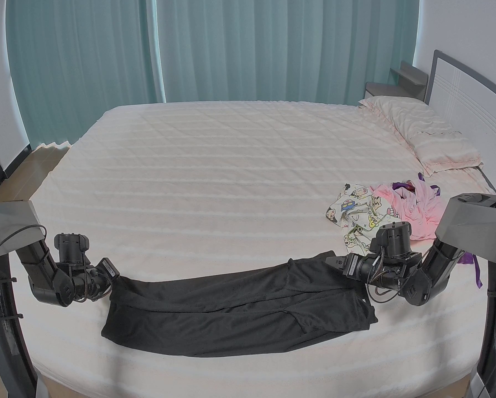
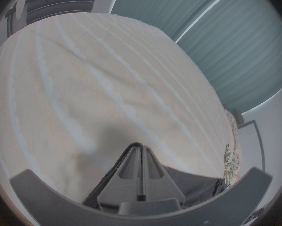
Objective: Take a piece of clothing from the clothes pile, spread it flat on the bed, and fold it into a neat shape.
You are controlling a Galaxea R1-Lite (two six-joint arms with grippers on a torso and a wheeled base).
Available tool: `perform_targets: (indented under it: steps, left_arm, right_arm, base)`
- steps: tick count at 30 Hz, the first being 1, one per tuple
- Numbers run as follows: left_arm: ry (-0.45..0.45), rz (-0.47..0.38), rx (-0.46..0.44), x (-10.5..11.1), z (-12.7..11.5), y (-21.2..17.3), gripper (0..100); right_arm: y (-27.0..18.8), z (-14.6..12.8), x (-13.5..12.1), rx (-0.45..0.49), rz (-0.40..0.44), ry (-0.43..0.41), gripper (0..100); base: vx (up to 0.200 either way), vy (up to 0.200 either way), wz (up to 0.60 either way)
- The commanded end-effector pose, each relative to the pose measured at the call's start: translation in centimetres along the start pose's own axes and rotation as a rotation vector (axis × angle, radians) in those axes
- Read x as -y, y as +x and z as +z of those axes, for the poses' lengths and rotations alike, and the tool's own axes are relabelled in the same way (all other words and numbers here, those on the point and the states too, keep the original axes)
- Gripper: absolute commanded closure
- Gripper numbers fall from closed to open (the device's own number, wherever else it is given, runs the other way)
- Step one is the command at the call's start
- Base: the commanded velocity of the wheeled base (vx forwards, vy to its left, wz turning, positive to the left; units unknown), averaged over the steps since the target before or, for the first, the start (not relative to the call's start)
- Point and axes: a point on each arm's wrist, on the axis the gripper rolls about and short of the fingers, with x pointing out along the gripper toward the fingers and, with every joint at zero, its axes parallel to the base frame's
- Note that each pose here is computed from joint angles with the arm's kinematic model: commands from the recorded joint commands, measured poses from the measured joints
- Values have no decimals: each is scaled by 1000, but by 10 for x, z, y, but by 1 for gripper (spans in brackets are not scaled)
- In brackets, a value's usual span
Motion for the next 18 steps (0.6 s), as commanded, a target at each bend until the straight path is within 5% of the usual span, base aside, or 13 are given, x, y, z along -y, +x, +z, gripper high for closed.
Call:
perform_targets:
  steps: [1,17,18]
  left_arm:
    - [-15,-16,30,2,5,1,100]
    - [-26,3,26,-7,3,8,100]
    - [-28,3,26,-7,3,8,0]
  right_arm:
    - [1,-1,2,-2,-5,2,0]
    - [11,-5,23,-24,-48,43,0]
    - [12,-5,24,-26,-50,44,0]
  base:
    - [0,0,0]
    - [0,0,0]
    - [0,0,0]
